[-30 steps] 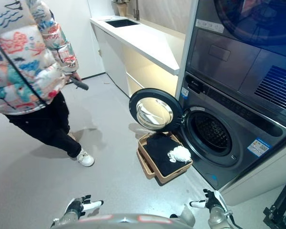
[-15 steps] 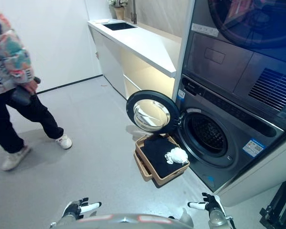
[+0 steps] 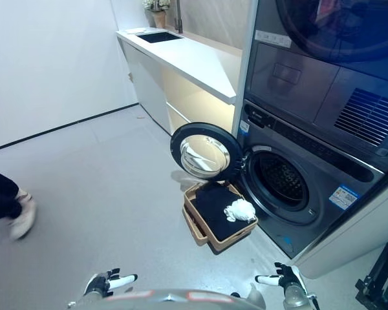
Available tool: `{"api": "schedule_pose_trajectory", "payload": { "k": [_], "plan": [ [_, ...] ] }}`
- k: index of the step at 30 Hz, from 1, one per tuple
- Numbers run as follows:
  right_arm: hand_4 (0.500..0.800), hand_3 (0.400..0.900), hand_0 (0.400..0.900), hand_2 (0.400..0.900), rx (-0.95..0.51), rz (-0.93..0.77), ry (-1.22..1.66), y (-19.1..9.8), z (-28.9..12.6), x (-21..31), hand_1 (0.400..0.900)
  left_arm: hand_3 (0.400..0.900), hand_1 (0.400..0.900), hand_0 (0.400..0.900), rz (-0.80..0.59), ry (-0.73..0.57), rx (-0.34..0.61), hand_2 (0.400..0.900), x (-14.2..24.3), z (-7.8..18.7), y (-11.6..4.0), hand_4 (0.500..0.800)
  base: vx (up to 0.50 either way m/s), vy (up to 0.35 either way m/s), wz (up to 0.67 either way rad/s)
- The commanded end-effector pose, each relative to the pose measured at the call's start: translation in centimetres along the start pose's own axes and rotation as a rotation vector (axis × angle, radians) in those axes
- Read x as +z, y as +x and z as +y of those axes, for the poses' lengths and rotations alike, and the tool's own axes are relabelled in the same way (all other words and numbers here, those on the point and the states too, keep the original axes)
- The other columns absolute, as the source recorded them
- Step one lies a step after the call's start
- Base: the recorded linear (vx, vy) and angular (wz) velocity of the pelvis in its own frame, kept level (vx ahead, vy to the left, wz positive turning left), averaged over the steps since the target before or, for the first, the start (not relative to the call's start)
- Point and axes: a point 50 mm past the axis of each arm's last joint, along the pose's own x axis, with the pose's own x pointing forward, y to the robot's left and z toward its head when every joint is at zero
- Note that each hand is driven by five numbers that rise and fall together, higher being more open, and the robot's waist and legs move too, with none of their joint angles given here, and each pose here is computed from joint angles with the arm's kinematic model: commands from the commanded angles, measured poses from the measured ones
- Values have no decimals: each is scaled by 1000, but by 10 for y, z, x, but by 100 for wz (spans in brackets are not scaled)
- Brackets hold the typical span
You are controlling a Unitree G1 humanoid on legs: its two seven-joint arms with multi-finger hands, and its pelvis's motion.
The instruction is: Put the clothes in the basket into the washing machine.
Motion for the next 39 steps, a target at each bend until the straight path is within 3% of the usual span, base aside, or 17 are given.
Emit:
{"api": "schedule_pose_trajectory", "payload": {
  "k": [1,16,32,39],
  "plan": [
    [800,900,900,900,-68,-140,-17,8,-20,42,900,900,900,900,-81,-32,81,900,32,25,7,800,-28,-75,7],
    [800,900,900,900,-151,-133,-1,5,-50,26,900,900,900,900,-115,-78,89,900,51,28,10,800,-6,-148,19],
    [800,900,900,900,-111,-134,-49,10,-34,43,900,900,900,900,-73,-199,151,900,36,26,8,800,228,127,-52],
    [800,900,900,900,-87,-194,-56,12,-24,69,900,900,900,900,-178,-157,227,900,69,55,10,800,160,183,-16]
  ]
}}
